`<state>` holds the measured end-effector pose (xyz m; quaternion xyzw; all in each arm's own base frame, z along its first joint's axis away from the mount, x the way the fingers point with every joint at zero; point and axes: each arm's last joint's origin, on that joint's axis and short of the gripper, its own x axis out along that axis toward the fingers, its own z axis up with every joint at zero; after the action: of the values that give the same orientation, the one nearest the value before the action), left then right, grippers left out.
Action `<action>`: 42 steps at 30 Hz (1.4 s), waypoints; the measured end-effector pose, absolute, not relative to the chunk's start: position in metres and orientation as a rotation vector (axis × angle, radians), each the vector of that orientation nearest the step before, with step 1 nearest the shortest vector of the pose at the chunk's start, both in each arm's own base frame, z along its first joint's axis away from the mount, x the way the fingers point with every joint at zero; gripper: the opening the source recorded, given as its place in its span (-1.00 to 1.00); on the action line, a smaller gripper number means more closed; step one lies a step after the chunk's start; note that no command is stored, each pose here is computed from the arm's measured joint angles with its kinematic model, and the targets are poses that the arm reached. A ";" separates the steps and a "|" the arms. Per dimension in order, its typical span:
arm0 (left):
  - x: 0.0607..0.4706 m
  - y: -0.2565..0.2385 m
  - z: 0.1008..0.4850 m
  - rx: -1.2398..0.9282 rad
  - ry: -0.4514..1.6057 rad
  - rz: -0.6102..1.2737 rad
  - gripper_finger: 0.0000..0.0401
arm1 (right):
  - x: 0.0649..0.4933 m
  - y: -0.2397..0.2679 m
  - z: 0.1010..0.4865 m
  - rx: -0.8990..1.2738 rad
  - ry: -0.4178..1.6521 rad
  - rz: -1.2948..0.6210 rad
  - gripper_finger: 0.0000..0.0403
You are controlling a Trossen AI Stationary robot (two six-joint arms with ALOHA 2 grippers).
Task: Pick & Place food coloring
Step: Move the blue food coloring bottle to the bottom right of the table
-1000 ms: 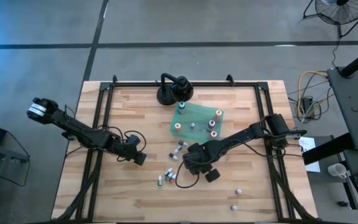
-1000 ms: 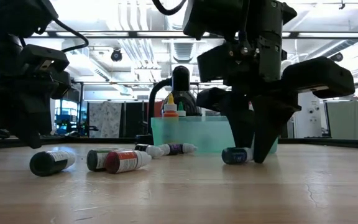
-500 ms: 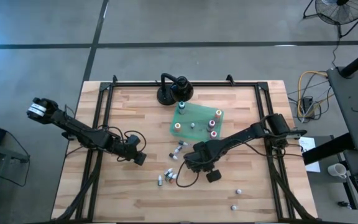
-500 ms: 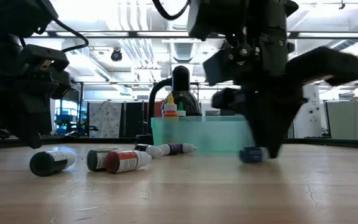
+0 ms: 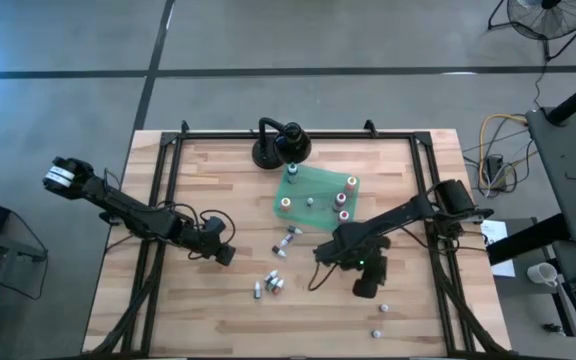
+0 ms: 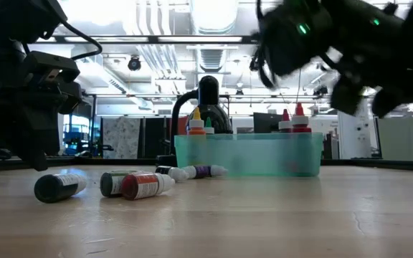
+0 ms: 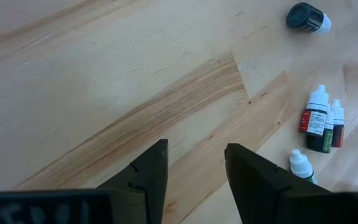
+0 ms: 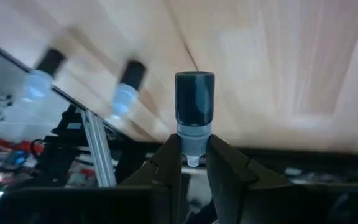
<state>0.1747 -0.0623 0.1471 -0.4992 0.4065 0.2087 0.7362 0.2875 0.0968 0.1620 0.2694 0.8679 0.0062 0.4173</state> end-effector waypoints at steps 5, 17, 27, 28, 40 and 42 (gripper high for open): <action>0.175 -0.062 0.147 -1.096 0.894 0.459 -0.34 | 0.266 0.092 0.142 0.786 2.298 -0.085 -0.72; 0.175 -0.062 0.147 -1.096 0.893 0.458 -0.34 | 0.218 0.083 0.108 0.958 2.472 -0.150 -0.71; 0.175 -0.062 0.147 -1.096 0.893 0.458 -0.34 | 0.213 0.083 0.093 1.131 2.431 -0.131 -0.71; 0.175 -0.062 0.147 -1.096 0.893 0.459 -0.34 | 0.213 0.083 0.093 1.138 2.431 -0.127 -0.71; 0.175 -0.062 0.147 -1.097 0.893 0.459 -0.34 | 0.214 0.084 0.093 1.166 2.430 -0.130 -0.71; 0.175 -0.062 0.147 -1.096 0.893 0.458 -0.34 | 0.214 0.084 0.093 1.166 2.430 -0.131 -0.71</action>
<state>0.1746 -0.0623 0.1471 -0.4991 0.4065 0.2086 0.7363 0.2137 0.0839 0.0931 0.4216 0.8785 -0.0474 0.2195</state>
